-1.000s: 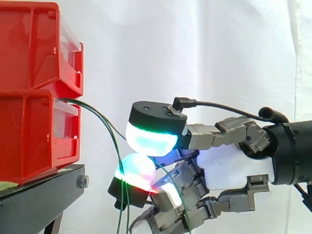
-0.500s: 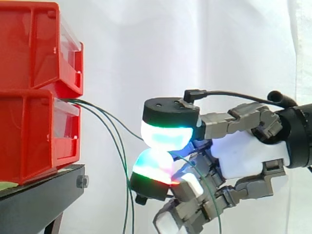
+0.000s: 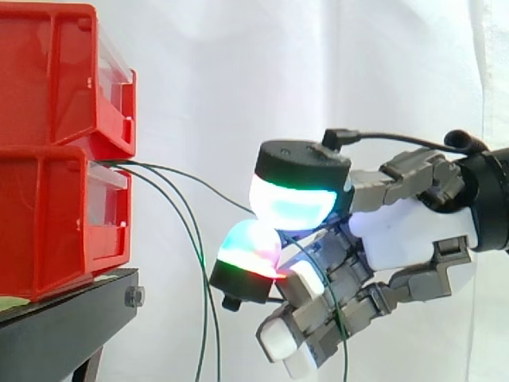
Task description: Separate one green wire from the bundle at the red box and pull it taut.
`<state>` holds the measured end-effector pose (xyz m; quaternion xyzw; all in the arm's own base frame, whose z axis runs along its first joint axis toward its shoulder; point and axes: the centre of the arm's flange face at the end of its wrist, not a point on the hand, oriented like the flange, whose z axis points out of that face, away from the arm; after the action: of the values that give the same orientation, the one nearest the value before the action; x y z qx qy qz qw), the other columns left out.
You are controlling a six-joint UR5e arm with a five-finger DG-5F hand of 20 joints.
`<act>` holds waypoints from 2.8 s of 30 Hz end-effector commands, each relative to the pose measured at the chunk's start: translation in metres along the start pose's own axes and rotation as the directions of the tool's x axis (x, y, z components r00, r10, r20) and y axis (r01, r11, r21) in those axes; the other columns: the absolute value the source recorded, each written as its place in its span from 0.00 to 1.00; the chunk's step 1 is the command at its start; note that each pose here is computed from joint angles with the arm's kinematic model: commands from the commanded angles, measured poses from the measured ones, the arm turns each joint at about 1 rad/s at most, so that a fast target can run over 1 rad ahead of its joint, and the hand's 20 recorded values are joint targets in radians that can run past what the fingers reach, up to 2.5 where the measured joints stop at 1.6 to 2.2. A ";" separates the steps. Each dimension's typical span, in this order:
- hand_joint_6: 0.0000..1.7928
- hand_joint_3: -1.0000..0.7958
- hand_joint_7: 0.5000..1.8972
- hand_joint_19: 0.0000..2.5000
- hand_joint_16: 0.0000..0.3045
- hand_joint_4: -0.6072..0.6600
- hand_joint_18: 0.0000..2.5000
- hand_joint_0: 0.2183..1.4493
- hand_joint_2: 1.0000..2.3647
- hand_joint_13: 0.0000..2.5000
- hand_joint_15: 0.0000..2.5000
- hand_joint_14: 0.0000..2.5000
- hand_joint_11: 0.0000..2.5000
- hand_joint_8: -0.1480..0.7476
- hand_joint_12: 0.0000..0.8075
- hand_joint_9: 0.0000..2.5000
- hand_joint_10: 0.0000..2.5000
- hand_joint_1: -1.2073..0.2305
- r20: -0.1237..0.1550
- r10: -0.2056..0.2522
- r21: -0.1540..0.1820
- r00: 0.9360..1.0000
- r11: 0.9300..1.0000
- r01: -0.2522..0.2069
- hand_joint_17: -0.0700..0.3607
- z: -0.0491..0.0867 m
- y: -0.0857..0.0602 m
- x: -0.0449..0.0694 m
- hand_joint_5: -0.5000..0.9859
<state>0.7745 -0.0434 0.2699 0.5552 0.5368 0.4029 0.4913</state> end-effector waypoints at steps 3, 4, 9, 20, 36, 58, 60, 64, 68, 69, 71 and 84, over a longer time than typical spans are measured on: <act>0.47 0.28 0.44 0.16 0.14 0.62 0.26 0.31 0.00 0.34 0.17 0.01 0.30 0.48 0.39 0.37 0.01 0.27 -0.002 -0.009 0.012 1.000 1.000 0.009 0.39 -0.006 0.008 -0.001 0.19; 0.47 0.28 0.43 0.16 0.14 0.63 0.26 0.31 0.00 0.34 0.17 0.01 0.30 0.48 0.39 0.37 0.01 0.29 -0.002 -0.012 0.022 1.000 1.000 0.012 0.39 -0.007 0.007 -0.001 0.19; 0.47 0.29 0.43 0.16 0.14 0.63 0.26 0.35 0.00 0.34 0.17 0.01 0.30 0.48 0.40 0.37 0.01 0.34 -0.001 -0.017 0.037 1.000 0.999 0.017 0.39 -0.009 0.005 0.001 0.19; 0.47 0.28 0.42 0.17 0.15 0.63 0.26 0.29 0.00 0.34 0.17 0.01 0.29 0.50 0.41 0.37 0.01 0.43 -0.001 -0.016 0.043 1.000 0.999 0.016 0.39 -0.010 0.006 0.002 0.19; 0.50 0.33 0.42 0.17 0.15 0.66 0.26 0.34 0.01 0.33 0.17 0.01 0.32 0.50 0.40 0.34 0.01 0.35 -0.001 -0.014 0.029 1.000 0.999 0.014 0.39 -0.014 0.016 0.002 0.18; 0.49 0.39 0.48 0.17 0.14 0.62 0.26 0.35 0.01 0.34 0.18 0.01 0.34 0.52 0.41 0.39 0.01 0.37 -0.001 -0.018 0.032 1.000 0.999 0.018 0.39 -0.014 0.015 0.002 0.19; 0.49 0.42 0.48 0.17 0.14 0.59 0.26 0.34 0.01 0.34 0.18 0.01 0.34 0.52 0.42 0.39 0.01 0.37 -0.001 -0.018 0.032 1.000 0.999 0.018 0.39 -0.014 0.015 0.002 0.19; 0.50 0.45 0.51 0.17 0.14 0.55 0.27 0.34 0.02 0.34 0.18 0.01 0.34 0.52 0.41 0.40 0.01 0.35 0.001 -0.018 0.032 1.000 0.999 0.018 0.39 -0.014 0.015 0.001 0.20; 0.50 0.46 0.52 0.17 0.14 0.51 0.27 0.35 0.02 0.35 0.18 0.01 0.35 0.52 0.41 0.40 0.01 0.34 -0.001 -0.018 0.032 1.000 0.999 0.018 0.39 -0.014 0.015 0.002 0.20; 0.49 0.46 0.52 0.17 0.14 0.51 0.27 0.35 0.02 0.35 0.18 0.01 0.34 0.52 0.41 0.40 0.01 0.34 -0.001 -0.018 0.032 1.000 0.999 0.018 0.39 -0.014 0.015 0.002 0.20; 0.49 0.45 0.50 0.17 0.14 0.52 0.27 0.36 0.02 0.35 0.18 0.01 0.35 0.51 0.41 0.40 0.01 0.34 -0.001 -0.018 0.032 1.000 0.999 0.018 0.39 -0.014 0.015 0.002 0.20; 0.48 0.38 0.53 0.18 0.14 0.60 0.27 0.32 0.01 0.35 0.18 0.01 0.34 0.52 0.42 0.44 0.01 0.46 -0.001 -0.019 0.034 1.000 0.999 0.019 0.39 -0.014 0.015 0.002 0.22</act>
<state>0.7638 -0.0390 0.2872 0.5582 0.5489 0.3893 0.4854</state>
